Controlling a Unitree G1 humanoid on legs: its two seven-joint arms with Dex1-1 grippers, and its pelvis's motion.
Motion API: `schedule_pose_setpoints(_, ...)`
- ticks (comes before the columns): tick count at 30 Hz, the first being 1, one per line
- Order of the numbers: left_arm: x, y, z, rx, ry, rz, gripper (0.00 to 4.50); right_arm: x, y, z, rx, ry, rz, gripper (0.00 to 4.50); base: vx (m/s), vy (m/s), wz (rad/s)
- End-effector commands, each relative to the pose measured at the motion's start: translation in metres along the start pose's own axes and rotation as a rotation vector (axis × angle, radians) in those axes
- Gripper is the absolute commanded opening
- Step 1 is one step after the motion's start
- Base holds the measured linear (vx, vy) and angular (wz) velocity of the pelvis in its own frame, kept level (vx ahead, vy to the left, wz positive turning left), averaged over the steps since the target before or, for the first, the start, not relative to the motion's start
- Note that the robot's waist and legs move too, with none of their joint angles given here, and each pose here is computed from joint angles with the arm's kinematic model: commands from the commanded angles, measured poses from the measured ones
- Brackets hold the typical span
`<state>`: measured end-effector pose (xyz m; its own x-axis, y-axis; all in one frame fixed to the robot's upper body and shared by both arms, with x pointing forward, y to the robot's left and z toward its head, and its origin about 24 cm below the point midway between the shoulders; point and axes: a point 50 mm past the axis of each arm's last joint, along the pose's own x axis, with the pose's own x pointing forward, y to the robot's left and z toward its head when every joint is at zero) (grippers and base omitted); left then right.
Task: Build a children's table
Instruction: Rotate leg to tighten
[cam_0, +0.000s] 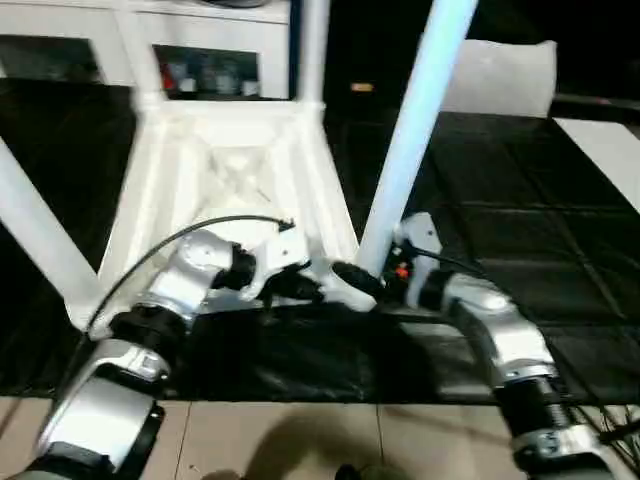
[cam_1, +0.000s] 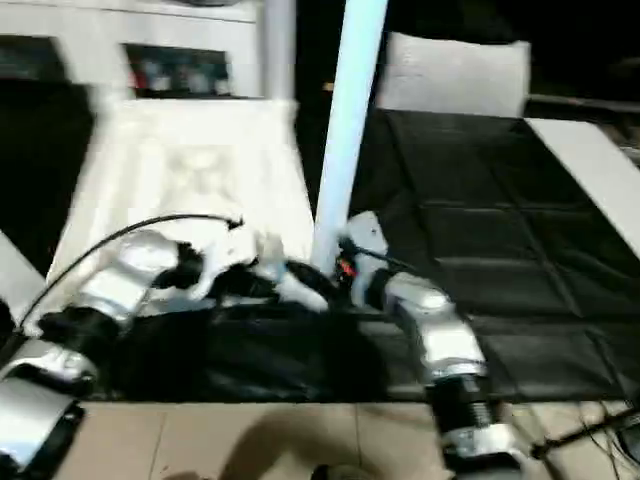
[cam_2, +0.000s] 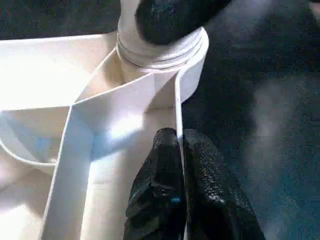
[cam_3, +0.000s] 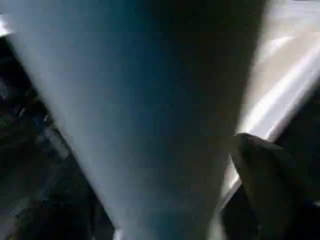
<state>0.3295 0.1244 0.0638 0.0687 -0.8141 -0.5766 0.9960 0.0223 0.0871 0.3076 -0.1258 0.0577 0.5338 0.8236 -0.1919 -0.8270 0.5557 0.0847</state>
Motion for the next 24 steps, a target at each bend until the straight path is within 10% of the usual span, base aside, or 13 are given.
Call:
schedule_pose_setpoints(1, 0.005, -0.007, 0.004, 0.082, 0.034, -0.148, 0.0, -0.013, 0.001, -0.001, -0.026, 0.007, 0.114, 3.96, 0.0, 0.0, 0.0)
schedule_pose_setpoints(24, 0.001, -0.016, 0.002, 0.165, 0.075, -0.336, 0.0, -0.025, 0.011, -0.005, -0.014, 0.075, 0.449, 2.24, 0.0, 0.0, 0.0)
